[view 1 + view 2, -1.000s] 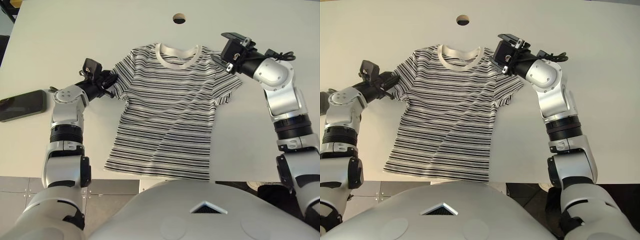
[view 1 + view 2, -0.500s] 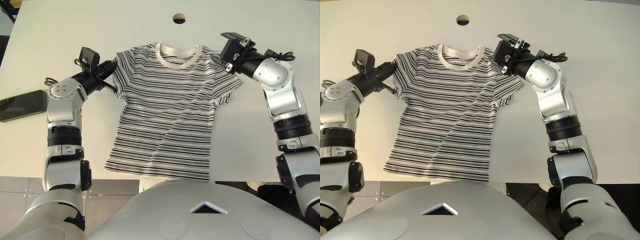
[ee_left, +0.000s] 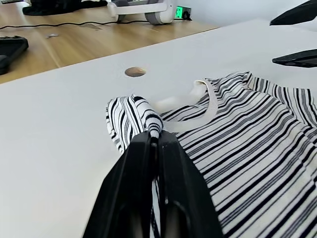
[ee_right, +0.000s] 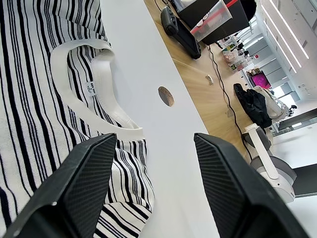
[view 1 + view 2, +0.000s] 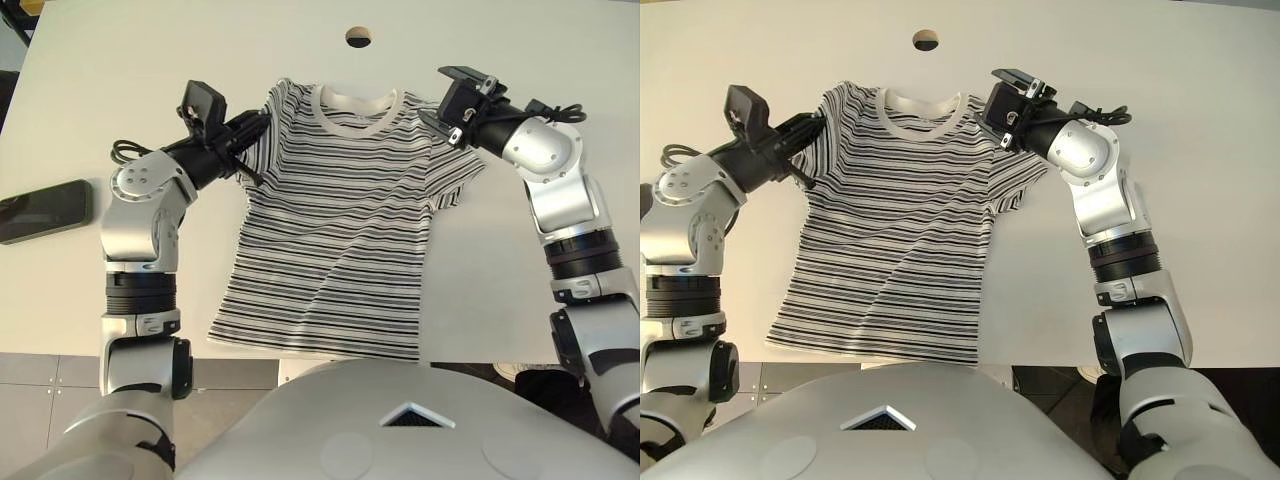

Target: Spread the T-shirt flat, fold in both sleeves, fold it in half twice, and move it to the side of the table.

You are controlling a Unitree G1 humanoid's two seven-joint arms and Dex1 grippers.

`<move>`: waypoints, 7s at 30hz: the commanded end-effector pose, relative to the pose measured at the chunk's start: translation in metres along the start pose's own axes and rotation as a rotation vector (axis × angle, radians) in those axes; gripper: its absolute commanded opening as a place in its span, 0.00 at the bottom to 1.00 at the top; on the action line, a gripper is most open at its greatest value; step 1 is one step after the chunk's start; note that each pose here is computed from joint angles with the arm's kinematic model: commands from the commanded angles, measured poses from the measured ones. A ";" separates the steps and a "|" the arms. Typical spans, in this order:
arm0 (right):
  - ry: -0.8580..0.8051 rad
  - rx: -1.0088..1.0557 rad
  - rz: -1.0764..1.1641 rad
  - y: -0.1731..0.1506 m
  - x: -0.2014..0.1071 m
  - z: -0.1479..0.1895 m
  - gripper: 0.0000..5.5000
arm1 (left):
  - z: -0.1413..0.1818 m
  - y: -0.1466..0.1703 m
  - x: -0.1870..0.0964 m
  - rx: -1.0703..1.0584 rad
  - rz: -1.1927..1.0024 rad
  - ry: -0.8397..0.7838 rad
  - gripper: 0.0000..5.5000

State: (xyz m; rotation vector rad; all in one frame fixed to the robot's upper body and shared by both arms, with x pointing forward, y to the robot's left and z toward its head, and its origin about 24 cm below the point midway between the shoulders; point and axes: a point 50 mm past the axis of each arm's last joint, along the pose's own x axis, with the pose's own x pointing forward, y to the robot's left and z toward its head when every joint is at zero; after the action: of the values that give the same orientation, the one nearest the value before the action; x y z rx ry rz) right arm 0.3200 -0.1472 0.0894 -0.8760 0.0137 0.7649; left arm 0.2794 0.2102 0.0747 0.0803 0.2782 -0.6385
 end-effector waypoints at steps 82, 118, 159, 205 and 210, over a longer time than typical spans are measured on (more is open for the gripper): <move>-0.040 0.775 0.250 0.032 0.008 0.004 0.03 | 0.003 -0.057 0.018 -0.199 -0.137 -0.157 0.47; -0.089 0.756 0.233 0.036 0.044 0.016 0.18 | 0.005 -0.053 0.019 -0.205 -0.139 -0.159 0.47; -0.144 0.050 0.614 0.052 -0.166 -0.039 0.30 | -0.007 -0.001 -0.105 1.329 -0.601 0.137 0.47; -0.294 0.316 0.923 0.122 -0.170 0.003 0.02 | -0.041 -0.092 -0.118 0.377 -1.108 0.153 0.03; -0.303 0.603 0.971 0.089 -0.185 0.007 0.02 | -0.031 -0.094 -0.130 0.093 -1.192 0.213 0.03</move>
State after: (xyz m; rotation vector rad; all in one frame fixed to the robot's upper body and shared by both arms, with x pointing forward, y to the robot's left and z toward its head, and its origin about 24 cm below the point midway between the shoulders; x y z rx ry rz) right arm 0.1182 -0.2058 0.0681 -0.2252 0.3602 1.6850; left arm 0.1184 0.2110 0.0712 0.1790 0.4148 -1.7988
